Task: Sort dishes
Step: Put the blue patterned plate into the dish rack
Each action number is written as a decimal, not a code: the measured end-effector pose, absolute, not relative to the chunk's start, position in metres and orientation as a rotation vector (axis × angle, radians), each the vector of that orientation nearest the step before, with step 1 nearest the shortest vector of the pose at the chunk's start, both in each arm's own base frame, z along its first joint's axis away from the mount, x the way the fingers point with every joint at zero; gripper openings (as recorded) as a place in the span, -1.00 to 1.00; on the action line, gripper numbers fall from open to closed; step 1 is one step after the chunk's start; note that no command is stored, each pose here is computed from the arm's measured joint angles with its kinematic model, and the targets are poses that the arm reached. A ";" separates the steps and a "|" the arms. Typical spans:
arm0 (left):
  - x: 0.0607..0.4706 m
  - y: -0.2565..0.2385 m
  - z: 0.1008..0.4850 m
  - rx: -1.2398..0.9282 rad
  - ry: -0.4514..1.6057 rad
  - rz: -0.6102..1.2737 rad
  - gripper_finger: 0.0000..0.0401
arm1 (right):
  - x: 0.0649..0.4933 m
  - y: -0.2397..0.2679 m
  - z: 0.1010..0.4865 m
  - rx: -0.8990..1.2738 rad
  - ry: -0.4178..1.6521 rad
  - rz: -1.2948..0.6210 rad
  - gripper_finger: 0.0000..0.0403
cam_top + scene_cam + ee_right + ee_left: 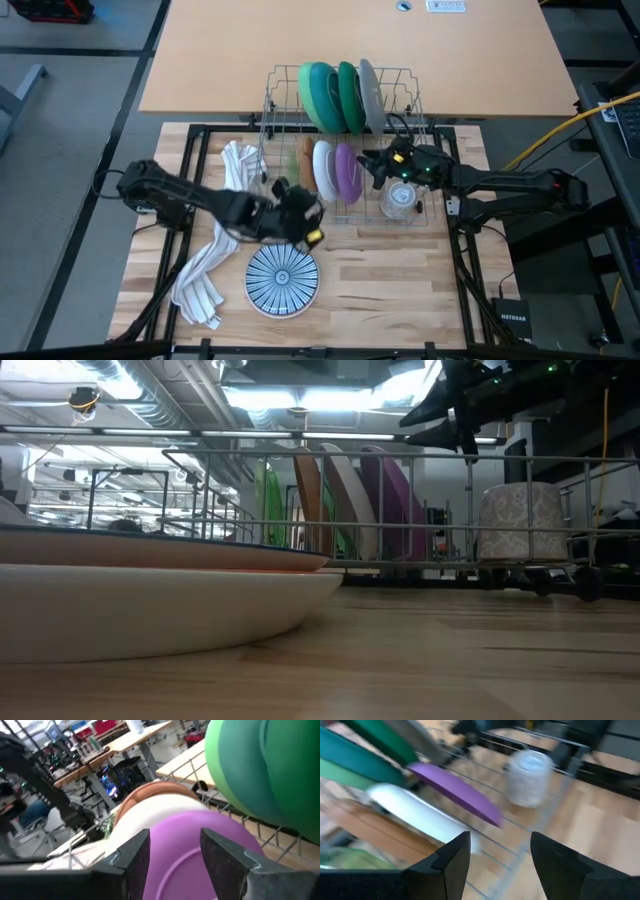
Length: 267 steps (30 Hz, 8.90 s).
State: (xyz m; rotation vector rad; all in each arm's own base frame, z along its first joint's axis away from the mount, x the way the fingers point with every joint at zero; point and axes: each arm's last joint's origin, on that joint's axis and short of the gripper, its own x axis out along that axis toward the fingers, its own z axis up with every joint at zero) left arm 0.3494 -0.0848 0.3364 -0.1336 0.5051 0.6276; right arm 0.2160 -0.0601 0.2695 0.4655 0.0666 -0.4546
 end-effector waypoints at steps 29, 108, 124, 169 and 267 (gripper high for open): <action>0.302 -0.270 0.231 -0.212 0.974 0.082 -0.02 | 0.198 0.062 0.273 0.624 0.369 0.386 -0.11; 0.289 -0.262 0.181 0.292 1.261 0.096 -0.39 | 0.267 0.138 0.152 1.449 0.408 -0.195 -0.11; 0.289 -0.262 0.181 0.292 1.261 0.096 -0.39 | 0.288 0.216 0.232 1.392 0.269 -0.244 -0.11; 0.289 -0.262 0.182 0.572 1.262 -0.099 -0.39 | 0.361 0.179 0.112 1.724 0.224 -0.666 -0.11; 0.269 -0.245 0.165 1.056 1.268 -0.299 -0.39 | 0.361 0.179 0.112 1.714 0.311 -0.631 -0.11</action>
